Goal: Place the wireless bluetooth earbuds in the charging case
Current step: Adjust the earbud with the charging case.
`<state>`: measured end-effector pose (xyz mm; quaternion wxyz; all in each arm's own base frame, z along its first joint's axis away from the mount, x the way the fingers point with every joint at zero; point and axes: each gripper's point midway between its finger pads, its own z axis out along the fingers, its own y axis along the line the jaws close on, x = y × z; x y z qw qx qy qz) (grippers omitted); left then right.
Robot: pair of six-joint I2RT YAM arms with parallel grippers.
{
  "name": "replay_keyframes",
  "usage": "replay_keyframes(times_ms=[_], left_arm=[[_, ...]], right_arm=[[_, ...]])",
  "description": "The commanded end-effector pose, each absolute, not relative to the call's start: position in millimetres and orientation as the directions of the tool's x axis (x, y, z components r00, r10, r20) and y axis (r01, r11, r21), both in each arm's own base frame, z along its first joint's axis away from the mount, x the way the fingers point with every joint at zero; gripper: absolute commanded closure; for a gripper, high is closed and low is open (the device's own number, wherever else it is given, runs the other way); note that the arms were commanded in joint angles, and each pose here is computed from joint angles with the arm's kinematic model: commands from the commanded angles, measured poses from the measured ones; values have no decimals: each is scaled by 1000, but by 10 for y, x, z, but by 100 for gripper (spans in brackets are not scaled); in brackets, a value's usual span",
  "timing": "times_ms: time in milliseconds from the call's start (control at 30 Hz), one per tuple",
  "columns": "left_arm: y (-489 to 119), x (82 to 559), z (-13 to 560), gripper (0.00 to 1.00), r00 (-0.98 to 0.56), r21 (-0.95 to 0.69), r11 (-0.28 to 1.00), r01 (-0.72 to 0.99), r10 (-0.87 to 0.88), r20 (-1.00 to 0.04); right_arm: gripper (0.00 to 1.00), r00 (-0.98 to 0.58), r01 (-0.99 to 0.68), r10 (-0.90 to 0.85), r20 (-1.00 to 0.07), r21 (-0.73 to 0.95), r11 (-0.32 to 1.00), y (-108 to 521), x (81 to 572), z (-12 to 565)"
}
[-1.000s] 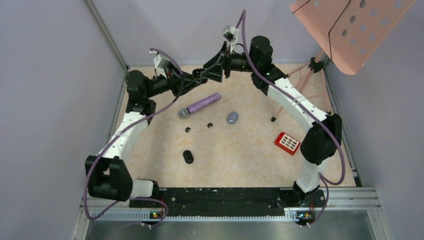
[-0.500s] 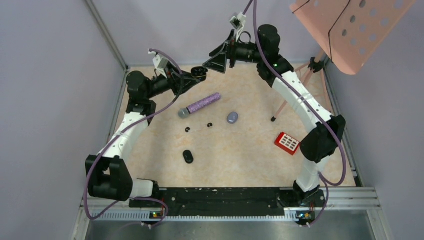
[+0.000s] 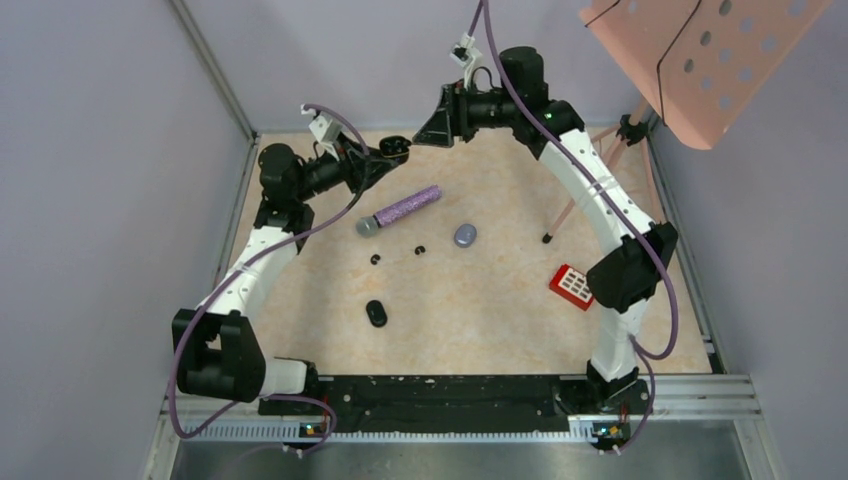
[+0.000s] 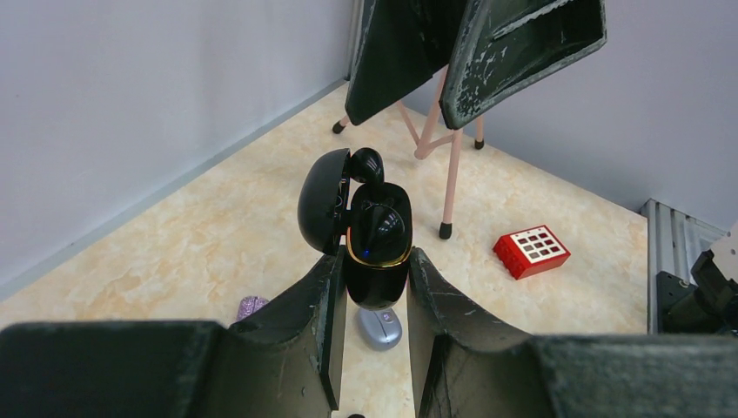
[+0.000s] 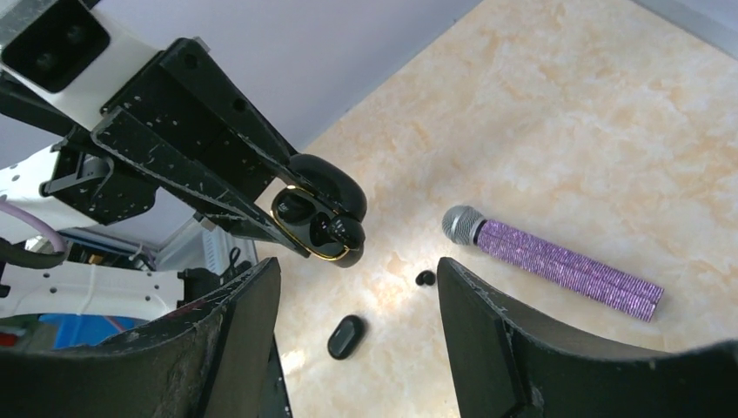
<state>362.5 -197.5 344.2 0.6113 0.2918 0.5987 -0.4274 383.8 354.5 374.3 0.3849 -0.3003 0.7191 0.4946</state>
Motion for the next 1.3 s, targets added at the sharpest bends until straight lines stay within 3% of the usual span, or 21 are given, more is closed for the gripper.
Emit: replay_keyframes(times_ms=[0,233,500,667,1267], left_arm=[[-1940,3605,3573,100,-8,-89,496,864,-165,-986],[-1932,3602,3541,100,-16,-93,504,859,-155,-988],[-1943,3605,3496,100,-24,-96,512,853,-146,-989],[-1941,3592,3496,100,-26,-99,515,851,-146,-989],[-1943,3573,3444,100,-39,-108,521,846,-142,-989]], right_arm=[[36,-532,-805,-66,-844,480,348,3597,3851,3727],[45,-524,-806,-80,-848,464,367,3711,3887,3664],[47,-504,-821,-75,-860,450,351,3824,3886,3728],[54,-516,-812,-81,-853,457,362,3847,3881,3667],[59,-510,-821,-105,-854,447,355,3920,3826,3610]])
